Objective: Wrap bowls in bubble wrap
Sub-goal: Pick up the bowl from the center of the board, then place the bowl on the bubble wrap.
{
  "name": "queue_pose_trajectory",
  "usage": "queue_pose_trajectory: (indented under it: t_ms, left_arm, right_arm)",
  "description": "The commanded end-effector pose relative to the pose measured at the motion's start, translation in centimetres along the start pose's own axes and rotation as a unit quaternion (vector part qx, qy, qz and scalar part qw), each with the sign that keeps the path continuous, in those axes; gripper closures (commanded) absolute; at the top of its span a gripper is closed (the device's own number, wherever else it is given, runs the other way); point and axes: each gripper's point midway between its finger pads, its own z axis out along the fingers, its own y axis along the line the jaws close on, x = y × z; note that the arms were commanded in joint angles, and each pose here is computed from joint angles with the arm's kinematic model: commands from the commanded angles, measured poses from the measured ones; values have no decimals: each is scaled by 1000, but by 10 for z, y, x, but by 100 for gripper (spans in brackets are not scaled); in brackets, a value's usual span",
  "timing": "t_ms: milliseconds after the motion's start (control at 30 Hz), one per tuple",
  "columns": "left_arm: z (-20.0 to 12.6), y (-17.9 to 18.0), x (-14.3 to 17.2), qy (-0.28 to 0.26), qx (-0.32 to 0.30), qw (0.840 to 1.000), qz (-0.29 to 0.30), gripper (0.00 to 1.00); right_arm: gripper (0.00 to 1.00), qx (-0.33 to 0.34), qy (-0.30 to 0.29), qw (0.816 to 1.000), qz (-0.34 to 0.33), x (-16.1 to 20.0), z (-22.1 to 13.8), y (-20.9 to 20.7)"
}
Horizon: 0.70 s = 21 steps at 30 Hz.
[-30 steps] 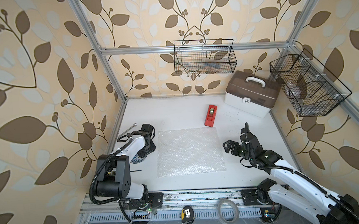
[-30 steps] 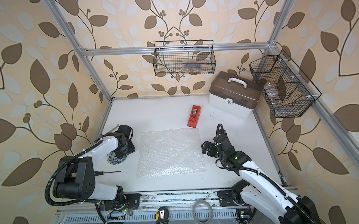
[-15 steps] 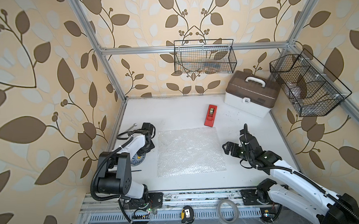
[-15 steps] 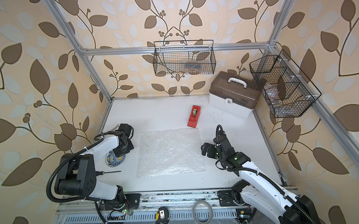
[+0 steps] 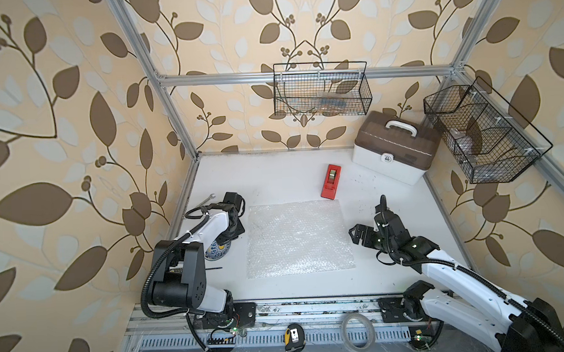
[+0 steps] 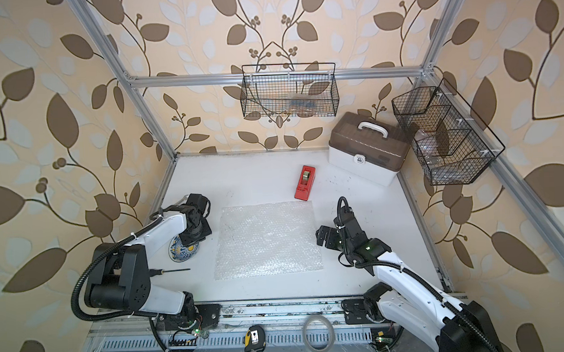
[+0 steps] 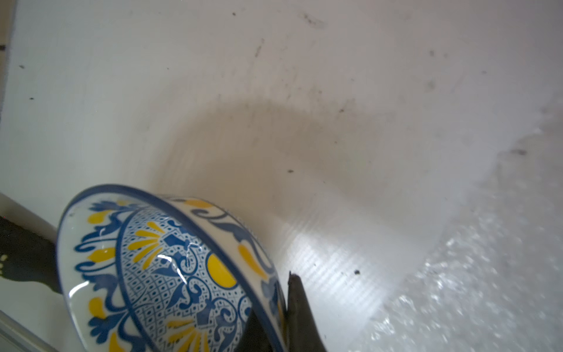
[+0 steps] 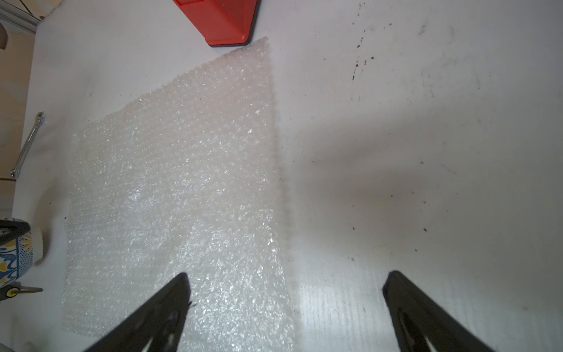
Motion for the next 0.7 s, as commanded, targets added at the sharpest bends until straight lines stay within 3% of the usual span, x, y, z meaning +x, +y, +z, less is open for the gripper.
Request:
queue_pose_trajectory:
  t_ms: [0, 167, 300, 667]
  left_arm:
    - [-40, -21, -11, -32, 45, 998, 1, 100]
    - [-84, -53, -12, -68, 79, 994, 33, 100]
    - [-108, -100, 5, -72, 133, 987, 60, 100]
    - [-109, -227, 83, -61, 151, 970, 181, 100]
  right_arm:
    - [0, 3, 7, 1000, -4, 0, 3, -3]
    - [0, 4, 18, 1000, 9, -8, 3, -9]
    - [0, 6, 33, 999, 20, -9, 7, -15]
    - [0, 15, 53, 998, 32, -12, 14, -30]
